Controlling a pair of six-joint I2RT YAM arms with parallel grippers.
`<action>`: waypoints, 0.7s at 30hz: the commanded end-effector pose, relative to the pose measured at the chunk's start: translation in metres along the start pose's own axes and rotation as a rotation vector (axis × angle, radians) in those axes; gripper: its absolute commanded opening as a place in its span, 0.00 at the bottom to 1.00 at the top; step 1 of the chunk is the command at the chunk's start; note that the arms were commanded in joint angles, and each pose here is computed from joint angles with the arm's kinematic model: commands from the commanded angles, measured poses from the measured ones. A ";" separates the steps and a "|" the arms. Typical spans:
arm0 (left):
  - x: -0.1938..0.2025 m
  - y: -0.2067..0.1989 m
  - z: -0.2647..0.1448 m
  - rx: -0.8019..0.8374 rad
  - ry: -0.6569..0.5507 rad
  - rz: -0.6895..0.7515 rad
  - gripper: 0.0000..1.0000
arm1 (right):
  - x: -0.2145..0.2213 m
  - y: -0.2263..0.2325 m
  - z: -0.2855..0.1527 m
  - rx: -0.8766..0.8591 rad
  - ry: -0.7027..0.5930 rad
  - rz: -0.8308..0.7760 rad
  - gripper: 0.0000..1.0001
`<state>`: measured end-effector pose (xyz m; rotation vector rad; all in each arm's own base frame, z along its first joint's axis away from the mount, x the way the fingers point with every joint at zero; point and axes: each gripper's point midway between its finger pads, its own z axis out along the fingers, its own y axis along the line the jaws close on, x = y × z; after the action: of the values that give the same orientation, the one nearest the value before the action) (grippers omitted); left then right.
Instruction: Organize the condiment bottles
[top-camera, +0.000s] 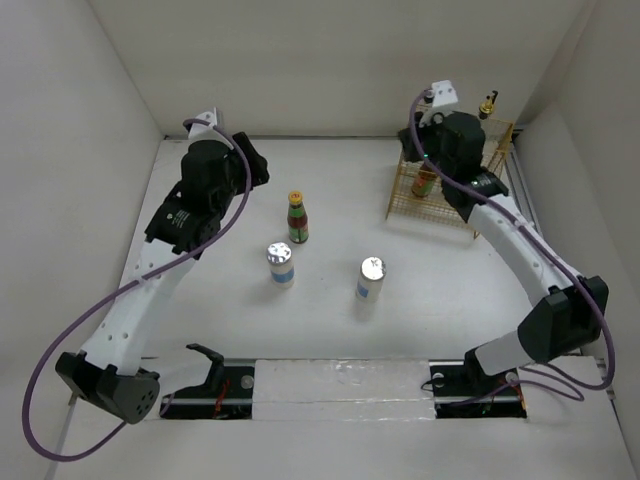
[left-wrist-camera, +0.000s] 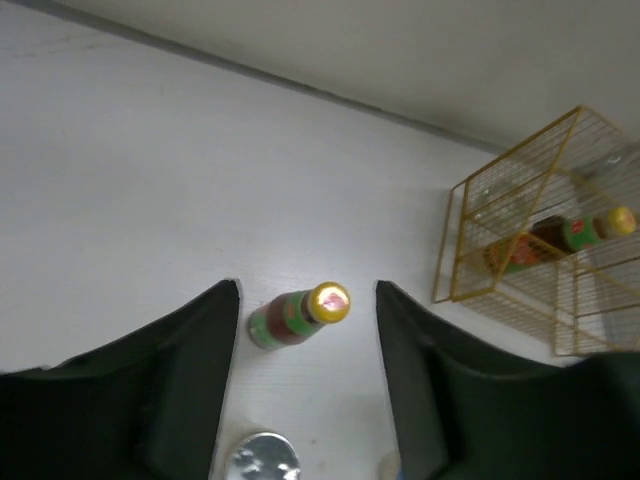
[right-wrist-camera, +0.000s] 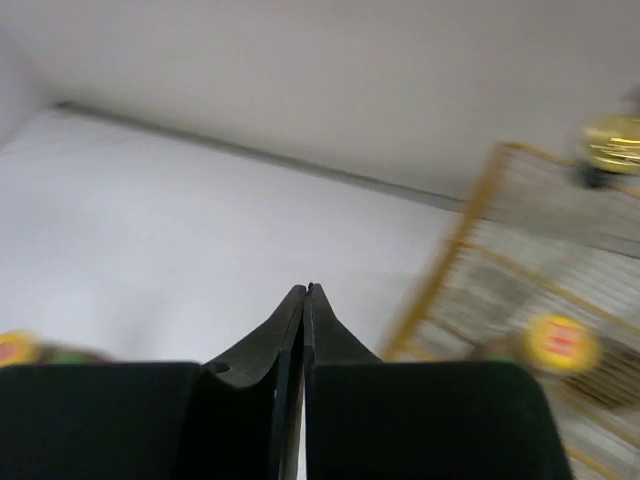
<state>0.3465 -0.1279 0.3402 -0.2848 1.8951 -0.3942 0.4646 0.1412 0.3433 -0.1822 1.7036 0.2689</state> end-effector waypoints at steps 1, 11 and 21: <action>-0.047 -0.012 -0.027 0.037 -0.123 -0.024 0.49 | 0.038 0.095 -0.001 -0.287 0.066 -0.061 0.02; -0.058 -0.007 -0.041 0.022 -0.154 -0.031 0.69 | 0.109 0.258 -0.006 -0.699 0.184 -0.136 0.95; -0.041 -0.002 -0.043 0.027 -0.117 -0.030 0.72 | 0.146 0.278 0.056 -0.627 0.182 -0.130 0.59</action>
<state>0.3255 -0.1107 0.3890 -0.3102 1.7851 -0.4027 0.3966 0.4164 0.1670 -0.8709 1.8745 0.7056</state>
